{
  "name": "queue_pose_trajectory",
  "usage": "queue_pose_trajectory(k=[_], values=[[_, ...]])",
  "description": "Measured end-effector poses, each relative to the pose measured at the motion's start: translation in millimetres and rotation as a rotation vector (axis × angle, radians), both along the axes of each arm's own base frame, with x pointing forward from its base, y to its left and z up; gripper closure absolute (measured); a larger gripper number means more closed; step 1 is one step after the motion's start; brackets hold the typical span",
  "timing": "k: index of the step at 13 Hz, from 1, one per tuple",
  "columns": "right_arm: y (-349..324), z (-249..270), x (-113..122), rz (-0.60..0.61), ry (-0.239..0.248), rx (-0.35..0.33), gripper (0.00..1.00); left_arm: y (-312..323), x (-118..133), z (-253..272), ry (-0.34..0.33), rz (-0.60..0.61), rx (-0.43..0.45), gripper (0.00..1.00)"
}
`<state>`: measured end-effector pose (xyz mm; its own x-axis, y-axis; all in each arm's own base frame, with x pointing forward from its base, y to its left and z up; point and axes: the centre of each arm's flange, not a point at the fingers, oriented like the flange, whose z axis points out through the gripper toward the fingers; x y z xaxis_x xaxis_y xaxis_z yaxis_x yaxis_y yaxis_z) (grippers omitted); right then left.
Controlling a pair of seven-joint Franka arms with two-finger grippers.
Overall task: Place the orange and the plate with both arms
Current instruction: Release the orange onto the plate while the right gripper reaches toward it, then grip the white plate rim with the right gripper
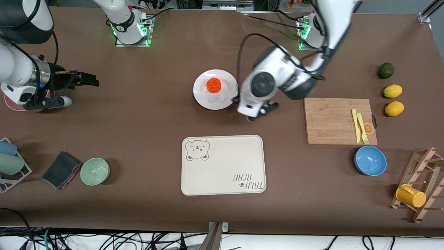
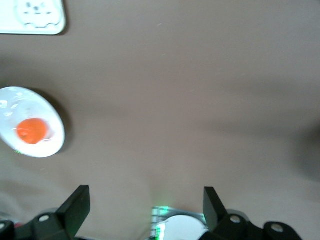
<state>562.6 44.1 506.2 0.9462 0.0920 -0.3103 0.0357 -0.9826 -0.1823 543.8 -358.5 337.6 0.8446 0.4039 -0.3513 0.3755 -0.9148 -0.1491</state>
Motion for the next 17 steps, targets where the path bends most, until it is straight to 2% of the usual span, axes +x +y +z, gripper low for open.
queue_pose_trajectory(k=[2, 4, 6, 9, 12, 15, 17], values=[[9, -19, 5, -0.019, 0.043, 0.077, 0.00, 88, 43, -1, -0.003, -0.098, -0.012, 0.00], [36, -50, 14, -0.033, 0.089, 0.184, 0.00, 163, 73, 1, -0.010, -0.144, -0.073, 0.00], [62, -88, 20, -0.079, 0.120, 0.292, 0.00, 218, 94, 12, -0.049, -0.174, -0.087, 0.00], [104, -136, 8, -0.157, 0.165, 0.424, 0.00, 289, 119, 43, -0.133, -0.240, -0.076, 0.00], [147, -157, -7, -0.141, 0.146, 0.485, 0.00, 338, 130, 80, -0.182, -0.253, -0.094, 0.00], [157, -195, -28, -0.110, 0.114, 0.630, 0.00, 373, 127, 121, -0.231, -0.219, -0.075, 0.00], [154, -230, -43, -0.088, 0.102, 0.698, 0.00, 375, 119, 151, -0.262, -0.217, -0.055, 0.00]])
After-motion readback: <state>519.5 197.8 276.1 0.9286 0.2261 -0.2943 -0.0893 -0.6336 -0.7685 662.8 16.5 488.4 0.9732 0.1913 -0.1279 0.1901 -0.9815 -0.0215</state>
